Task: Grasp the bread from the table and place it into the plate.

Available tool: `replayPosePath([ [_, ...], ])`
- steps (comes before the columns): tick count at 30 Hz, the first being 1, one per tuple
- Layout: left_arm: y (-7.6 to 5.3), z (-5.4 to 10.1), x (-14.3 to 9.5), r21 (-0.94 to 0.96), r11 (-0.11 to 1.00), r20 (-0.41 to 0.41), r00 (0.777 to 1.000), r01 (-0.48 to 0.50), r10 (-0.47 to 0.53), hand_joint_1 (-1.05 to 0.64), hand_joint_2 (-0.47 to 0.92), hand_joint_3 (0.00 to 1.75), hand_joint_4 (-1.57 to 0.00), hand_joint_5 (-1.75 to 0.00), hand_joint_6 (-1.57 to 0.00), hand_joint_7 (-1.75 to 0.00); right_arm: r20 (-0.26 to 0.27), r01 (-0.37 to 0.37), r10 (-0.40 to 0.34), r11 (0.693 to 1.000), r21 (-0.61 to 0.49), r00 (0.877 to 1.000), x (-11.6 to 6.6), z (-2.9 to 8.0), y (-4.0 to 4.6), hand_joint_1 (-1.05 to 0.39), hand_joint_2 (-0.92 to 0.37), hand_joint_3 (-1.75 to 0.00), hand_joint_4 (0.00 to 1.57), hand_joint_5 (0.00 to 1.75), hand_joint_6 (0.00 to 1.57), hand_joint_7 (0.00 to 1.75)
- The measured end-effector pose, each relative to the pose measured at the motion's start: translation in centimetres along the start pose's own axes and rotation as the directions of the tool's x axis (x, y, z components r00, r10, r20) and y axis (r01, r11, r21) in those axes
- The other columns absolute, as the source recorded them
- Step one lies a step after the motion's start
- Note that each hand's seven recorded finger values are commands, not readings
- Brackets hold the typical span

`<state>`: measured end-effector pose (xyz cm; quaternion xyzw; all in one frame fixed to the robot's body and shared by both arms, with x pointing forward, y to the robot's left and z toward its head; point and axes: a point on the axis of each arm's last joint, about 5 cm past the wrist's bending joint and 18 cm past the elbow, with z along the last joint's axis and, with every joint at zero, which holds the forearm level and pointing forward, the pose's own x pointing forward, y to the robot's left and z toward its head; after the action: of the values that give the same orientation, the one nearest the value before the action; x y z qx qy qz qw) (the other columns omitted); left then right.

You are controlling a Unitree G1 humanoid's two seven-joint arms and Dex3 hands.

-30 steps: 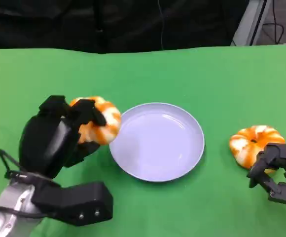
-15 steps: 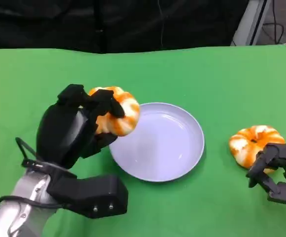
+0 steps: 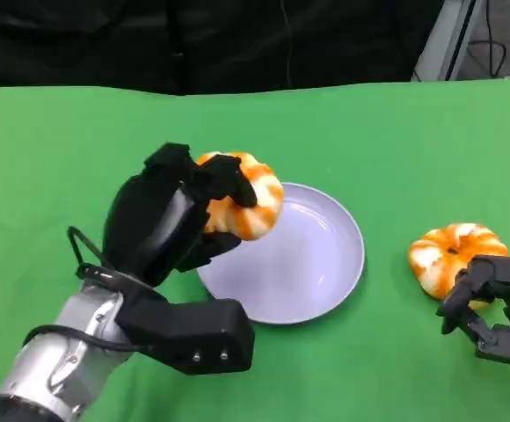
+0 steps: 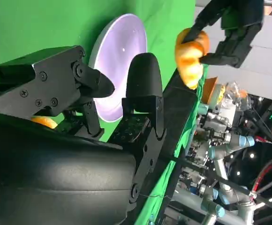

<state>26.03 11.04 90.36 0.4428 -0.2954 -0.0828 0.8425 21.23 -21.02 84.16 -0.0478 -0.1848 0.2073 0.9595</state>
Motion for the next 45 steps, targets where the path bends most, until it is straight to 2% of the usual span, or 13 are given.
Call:
replayPosePath([
  [10,-1.3,0.6,1.2,-0.026,0.998,0.038,0.998,0.057,-0.056,-0.12,0.92,0.29,-0.51,-1.75,-0.62,-1.44,0.001,0.0,0.0,1.0,0.007,1.0,0.1,-0.1,0.17,0.12,-0.7,-0.8,0.88,1.39,0.94,0.99],
  [22,-3.4,1.1,1.3,-0.073,0.989,0.052,0.99,0.132,-0.129,-0.16,0.92,0.36,-0.5,-1.75,-0.63,-1.43,0.008,-0.001,0.001,1.0,-0.001,1.0,0.1,0.0,0.31,0.11,-0.67,-0.84,0.88,1.39,0.94,0.98],
  [27,-3.7,1.3,1.5,-0.077,0.986,0.058,0.988,0.15,-0.146,-0.15,0.92,0.31,-0.49,-1.75,-0.6,-1.48,0.01,0.003,-0.003,1.0,-0.003,1.0,0.1,0.0,0.35,0.11,-0.65,-0.88,0.88,1.39,0.95,0.96],
  [33,-4.1,1.6,1.8,-0.085,0.983,0.064,0.985,0.164,-0.159,-0.13,0.92,0.35,-0.5,-1.75,-0.6,-1.5,0.01,0.001,-0.001,1.0,-0.002,1.0,0.2,0.0,0.39,0.11,-0.64,-0.9,0.89,1.39,0.96,0.95],
  [45,-4.7,1.7,1.8,-0.086,0.975,0.064,0.978,0.205,-0.2,-0.11,0.92,0.34,-0.5,-1.75,-0.6,-1.49,0.011,0.003,-0.003,1.0,-0.006,1.0,0.1,-0.1,0.46,0.11,-0.62,-0.94,0.88,1.4,0.95,0.95],
])
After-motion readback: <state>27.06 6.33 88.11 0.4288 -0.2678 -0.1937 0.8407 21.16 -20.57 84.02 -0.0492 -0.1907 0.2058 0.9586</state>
